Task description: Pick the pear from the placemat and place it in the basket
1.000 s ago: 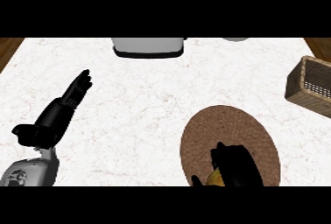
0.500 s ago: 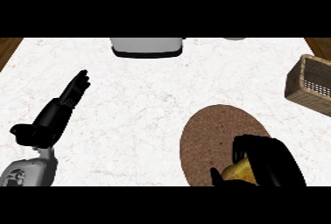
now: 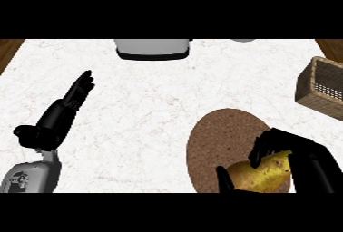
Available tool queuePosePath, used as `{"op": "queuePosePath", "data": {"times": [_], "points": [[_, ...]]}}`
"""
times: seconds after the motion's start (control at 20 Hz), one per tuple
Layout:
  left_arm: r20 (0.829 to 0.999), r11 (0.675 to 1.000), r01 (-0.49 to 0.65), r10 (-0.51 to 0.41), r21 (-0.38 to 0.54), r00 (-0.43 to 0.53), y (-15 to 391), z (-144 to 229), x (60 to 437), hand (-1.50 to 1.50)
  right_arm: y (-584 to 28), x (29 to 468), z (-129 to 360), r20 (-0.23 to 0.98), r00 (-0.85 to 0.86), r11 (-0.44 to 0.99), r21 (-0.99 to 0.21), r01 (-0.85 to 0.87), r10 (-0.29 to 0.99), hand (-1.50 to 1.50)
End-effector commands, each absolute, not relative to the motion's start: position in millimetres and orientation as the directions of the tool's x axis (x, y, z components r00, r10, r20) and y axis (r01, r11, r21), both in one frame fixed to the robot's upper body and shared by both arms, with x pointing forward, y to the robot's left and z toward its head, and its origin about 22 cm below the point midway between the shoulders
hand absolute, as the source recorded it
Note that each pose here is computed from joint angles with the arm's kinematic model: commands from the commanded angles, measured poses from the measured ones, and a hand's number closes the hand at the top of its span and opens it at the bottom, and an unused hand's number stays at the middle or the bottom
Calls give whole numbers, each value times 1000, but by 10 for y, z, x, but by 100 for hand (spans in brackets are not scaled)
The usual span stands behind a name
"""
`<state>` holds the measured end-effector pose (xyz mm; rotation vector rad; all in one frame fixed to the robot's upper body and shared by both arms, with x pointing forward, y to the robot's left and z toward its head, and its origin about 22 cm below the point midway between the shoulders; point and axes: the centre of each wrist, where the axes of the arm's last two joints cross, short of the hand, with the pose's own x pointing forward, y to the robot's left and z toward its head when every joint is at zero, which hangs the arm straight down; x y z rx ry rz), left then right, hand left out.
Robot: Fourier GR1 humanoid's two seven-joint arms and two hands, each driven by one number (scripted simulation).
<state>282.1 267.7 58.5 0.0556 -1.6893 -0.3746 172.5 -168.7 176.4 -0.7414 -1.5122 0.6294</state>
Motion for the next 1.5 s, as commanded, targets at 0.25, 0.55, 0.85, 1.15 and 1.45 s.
{"op": "queuePosePath", "data": {"times": [0.25,0.55,0.85,1.15,1.45], "points": [[958,946,178,-250,272,-139,2706,588,2859,0,-1778,1279,2431,768,-114,764,-587,266,630,150],[958,946,178,-247,271,-147,2819,508,2792,0,-1869,1441,2735,700,-27,652,-650,390,713,150],[956,943,187,-248,276,-158,2676,685,2810,0,-1928,1797,3170,706,29,625,-644,443,707,150],[954,938,208,-245,279,-174,2573,648,2703,0,-2418,2361,3417,741,96,590,-599,541,664,150],[957,942,192,-249,275,-151,2757,688,2881,0,-2953,2593,3760,792,82,562,-498,660,605,150]]}}
